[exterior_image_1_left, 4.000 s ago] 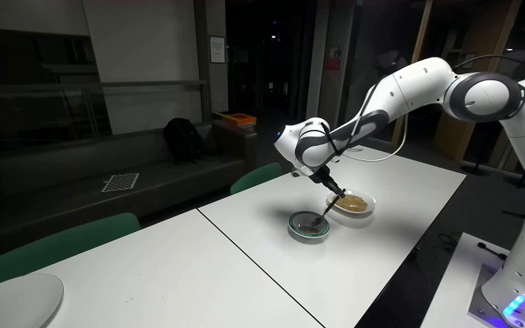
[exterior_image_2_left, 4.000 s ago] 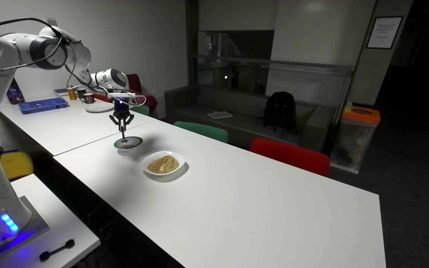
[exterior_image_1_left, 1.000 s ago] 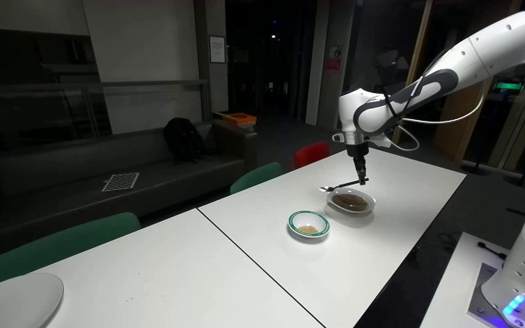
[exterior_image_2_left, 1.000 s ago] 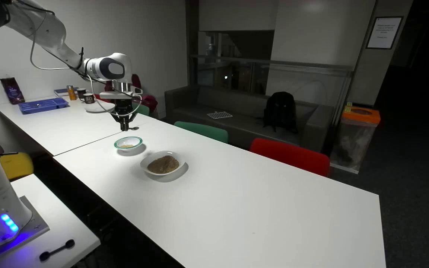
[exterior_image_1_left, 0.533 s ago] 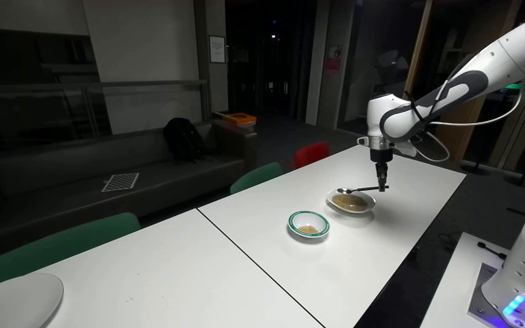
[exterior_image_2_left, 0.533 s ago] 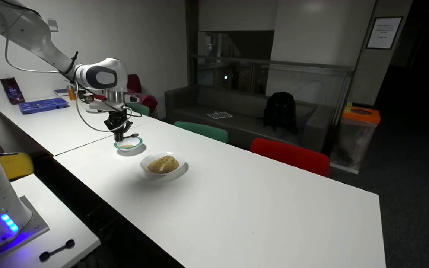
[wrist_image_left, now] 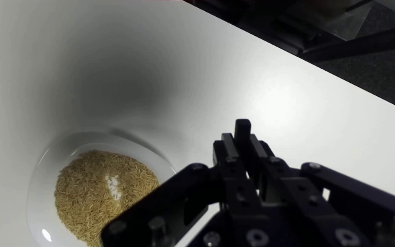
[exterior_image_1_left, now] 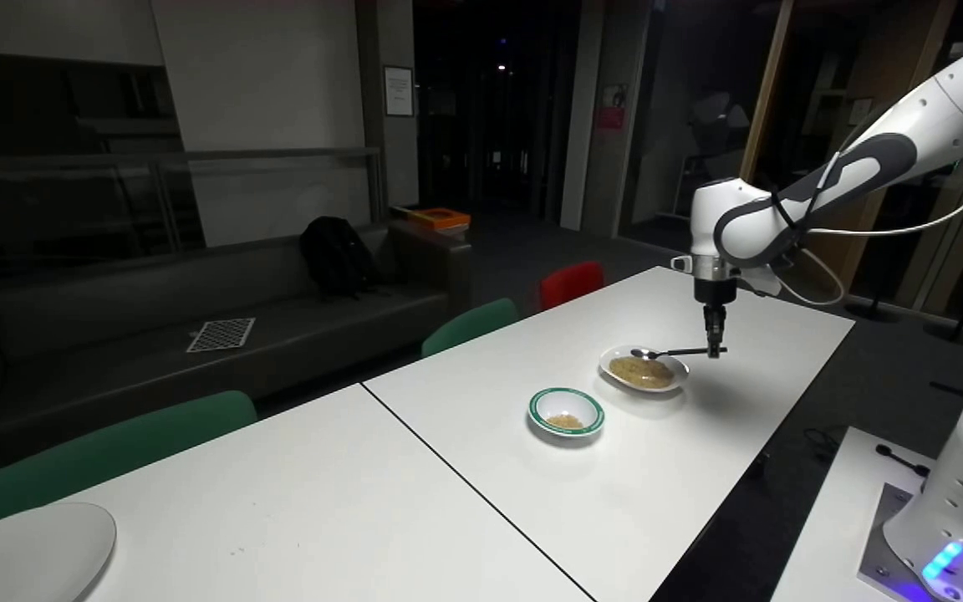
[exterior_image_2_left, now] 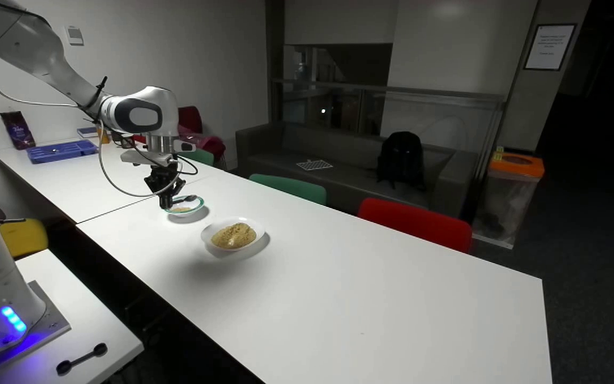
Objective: Spoon some contents from the white bowl into the green bowl twice
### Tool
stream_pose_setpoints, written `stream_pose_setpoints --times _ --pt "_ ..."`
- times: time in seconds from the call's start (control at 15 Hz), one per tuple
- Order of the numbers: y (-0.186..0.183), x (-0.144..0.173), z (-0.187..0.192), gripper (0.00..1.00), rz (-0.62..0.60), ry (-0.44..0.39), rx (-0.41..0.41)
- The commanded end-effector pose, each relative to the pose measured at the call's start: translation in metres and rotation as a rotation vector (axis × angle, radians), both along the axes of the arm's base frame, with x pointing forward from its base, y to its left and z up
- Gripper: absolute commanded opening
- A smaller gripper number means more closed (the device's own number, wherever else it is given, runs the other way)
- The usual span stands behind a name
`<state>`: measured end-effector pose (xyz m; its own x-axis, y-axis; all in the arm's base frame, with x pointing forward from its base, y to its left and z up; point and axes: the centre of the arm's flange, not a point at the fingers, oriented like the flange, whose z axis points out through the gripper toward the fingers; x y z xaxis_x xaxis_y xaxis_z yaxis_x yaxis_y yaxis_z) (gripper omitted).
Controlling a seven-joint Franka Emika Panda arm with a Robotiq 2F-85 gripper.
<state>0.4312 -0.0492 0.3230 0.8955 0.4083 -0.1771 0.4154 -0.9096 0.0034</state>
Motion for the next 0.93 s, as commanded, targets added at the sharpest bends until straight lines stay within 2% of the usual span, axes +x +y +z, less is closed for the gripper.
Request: stream_pose_setpoints --times 0.0,0.27,0.33,0.53,0.87 --pt "0.0 0.0 0.0 0.11 0.0 0.0 0.0" --pt "0.0 0.0 0.0 0.11 0.0 0.0 0.0" --pt "0.0 0.003 0.0 0.03 -0.002 0.001 -0.002" --pt "-0.009 0.008 0.001 0.03 -0.02 0.001 0.001" --pt "-0.047 0.017 -0.015 0.03 -0.097 0.039 0.01"
